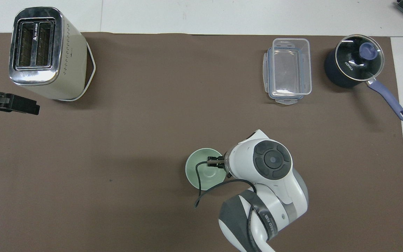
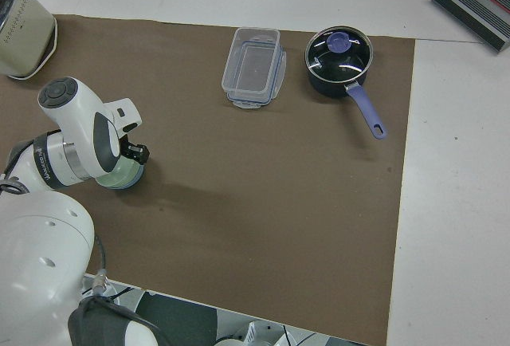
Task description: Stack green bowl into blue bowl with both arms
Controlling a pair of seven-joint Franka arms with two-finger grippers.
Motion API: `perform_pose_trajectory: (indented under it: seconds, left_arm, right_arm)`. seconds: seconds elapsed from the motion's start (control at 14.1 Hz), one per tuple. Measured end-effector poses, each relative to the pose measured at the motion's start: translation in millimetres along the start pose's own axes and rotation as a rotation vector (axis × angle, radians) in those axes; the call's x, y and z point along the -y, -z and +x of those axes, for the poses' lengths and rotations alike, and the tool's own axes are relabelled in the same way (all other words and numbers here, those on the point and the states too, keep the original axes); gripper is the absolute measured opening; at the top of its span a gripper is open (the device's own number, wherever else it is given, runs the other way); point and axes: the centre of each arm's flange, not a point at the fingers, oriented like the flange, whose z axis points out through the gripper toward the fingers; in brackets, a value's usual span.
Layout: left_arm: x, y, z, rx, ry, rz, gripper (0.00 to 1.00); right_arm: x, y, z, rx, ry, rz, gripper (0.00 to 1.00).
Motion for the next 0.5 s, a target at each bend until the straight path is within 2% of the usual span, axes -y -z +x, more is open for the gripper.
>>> perform_pose_trajectory:
  seconds: [0.14,0.5]
  left_arm:
    - [0.0,0.0,0.0,0.0,0.0,0.0,1.0]
    - [0.0,0.0,0.0,0.0,0.0,0.0,1.0]
  right_arm:
    - [-10.6,15.5,18.1,-0.032,-0.02,0.013,0.99]
    - [-47.4,55.1,58.5,-0.132,-0.043,-0.019,1.0]
